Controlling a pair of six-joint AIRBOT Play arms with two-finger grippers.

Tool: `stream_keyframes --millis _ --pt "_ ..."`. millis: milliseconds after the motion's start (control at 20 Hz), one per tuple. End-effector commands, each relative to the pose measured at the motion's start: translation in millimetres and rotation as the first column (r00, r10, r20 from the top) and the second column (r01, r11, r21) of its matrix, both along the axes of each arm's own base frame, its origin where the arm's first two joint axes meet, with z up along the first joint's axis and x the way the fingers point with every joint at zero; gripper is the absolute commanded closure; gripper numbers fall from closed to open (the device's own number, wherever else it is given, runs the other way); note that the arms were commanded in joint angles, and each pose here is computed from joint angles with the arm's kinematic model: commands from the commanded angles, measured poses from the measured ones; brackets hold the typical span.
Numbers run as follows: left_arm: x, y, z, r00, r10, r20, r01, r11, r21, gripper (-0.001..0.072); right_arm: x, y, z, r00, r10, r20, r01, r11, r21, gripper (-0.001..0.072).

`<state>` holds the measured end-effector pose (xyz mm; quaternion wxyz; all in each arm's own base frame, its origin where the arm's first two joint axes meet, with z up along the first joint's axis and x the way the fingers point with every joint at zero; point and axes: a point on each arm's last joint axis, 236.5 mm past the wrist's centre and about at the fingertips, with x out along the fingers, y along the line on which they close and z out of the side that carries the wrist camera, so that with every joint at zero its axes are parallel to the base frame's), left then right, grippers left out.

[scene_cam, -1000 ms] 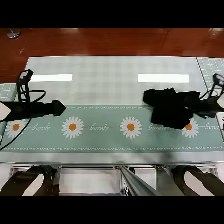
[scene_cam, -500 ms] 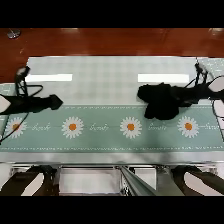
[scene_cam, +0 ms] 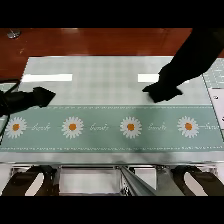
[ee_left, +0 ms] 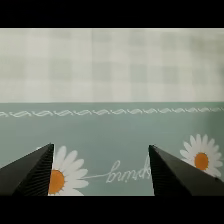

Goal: Fold the shirts.

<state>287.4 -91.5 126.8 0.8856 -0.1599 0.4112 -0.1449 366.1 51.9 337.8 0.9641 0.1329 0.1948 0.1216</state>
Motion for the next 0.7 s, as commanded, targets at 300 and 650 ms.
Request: stream_keyframes --millis 300,650 --pt "-12.2 -50.7 -26.9 0.995 -0.099 -0.010 0.098 0.992 -0.075 0.0011 -66.5 77.4 134.0 0.903 0.261 0.340 -0.294 0.955 0.048 0.0687" --pt "12.4 -42.0 -62.9 0.995 -0.065 -0.079 0.063 0.998 -0.020 0.0011 -53.6 232.7 37.0 0.855 0.513 0.080 -0.511 0.858 -0.044 0.0686"
